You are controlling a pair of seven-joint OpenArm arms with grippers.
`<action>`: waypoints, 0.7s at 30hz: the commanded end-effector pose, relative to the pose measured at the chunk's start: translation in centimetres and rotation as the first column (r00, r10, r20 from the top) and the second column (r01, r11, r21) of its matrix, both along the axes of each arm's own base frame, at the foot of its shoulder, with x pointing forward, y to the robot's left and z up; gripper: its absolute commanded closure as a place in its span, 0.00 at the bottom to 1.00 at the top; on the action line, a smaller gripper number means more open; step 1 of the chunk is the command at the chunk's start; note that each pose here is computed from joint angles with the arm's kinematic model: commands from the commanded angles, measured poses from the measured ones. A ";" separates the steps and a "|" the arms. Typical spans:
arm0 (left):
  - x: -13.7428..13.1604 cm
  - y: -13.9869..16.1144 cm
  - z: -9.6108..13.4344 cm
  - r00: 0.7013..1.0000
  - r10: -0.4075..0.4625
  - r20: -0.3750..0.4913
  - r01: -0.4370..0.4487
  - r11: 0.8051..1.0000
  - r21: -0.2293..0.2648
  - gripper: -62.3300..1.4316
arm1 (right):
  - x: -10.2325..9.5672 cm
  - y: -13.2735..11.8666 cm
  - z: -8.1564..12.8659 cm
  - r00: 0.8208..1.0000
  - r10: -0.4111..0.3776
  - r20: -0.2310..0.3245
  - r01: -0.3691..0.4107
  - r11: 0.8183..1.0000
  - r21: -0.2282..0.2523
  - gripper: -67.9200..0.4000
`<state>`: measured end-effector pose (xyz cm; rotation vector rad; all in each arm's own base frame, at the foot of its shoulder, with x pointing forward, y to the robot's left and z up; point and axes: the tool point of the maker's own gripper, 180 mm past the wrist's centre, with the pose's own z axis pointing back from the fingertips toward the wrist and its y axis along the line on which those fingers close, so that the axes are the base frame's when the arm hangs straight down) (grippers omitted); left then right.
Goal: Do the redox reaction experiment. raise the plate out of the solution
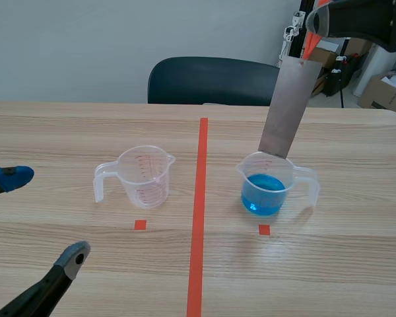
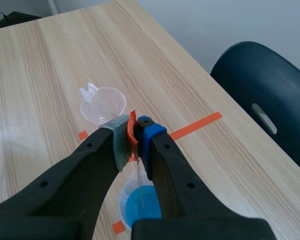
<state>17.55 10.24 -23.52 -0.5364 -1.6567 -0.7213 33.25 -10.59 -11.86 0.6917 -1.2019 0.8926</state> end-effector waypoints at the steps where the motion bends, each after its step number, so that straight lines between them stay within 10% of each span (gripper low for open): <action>1: -0.1 -0.5 0.8 1.000 -0.020 0.016 0.020 1.000 0.000 0.00 | 0.0 -0.3 2.3 0.999 0.007 0.046 -0.008 0.999 0.031 0.99; 16: 0.8 -2.8 2.3 0.989 -0.144 0.033 0.141 0.986 0.090 0.75 | 0.0 -2.0 4.5 0.999 -0.035 0.028 0.033 0.997 0.072 0.99; 21: 2.0 -3.3 2.3 0.987 -0.162 0.007 0.160 0.980 0.114 0.80 | 0.1 -2.2 4.9 0.998 -0.042 0.040 0.038 0.996 0.080 0.99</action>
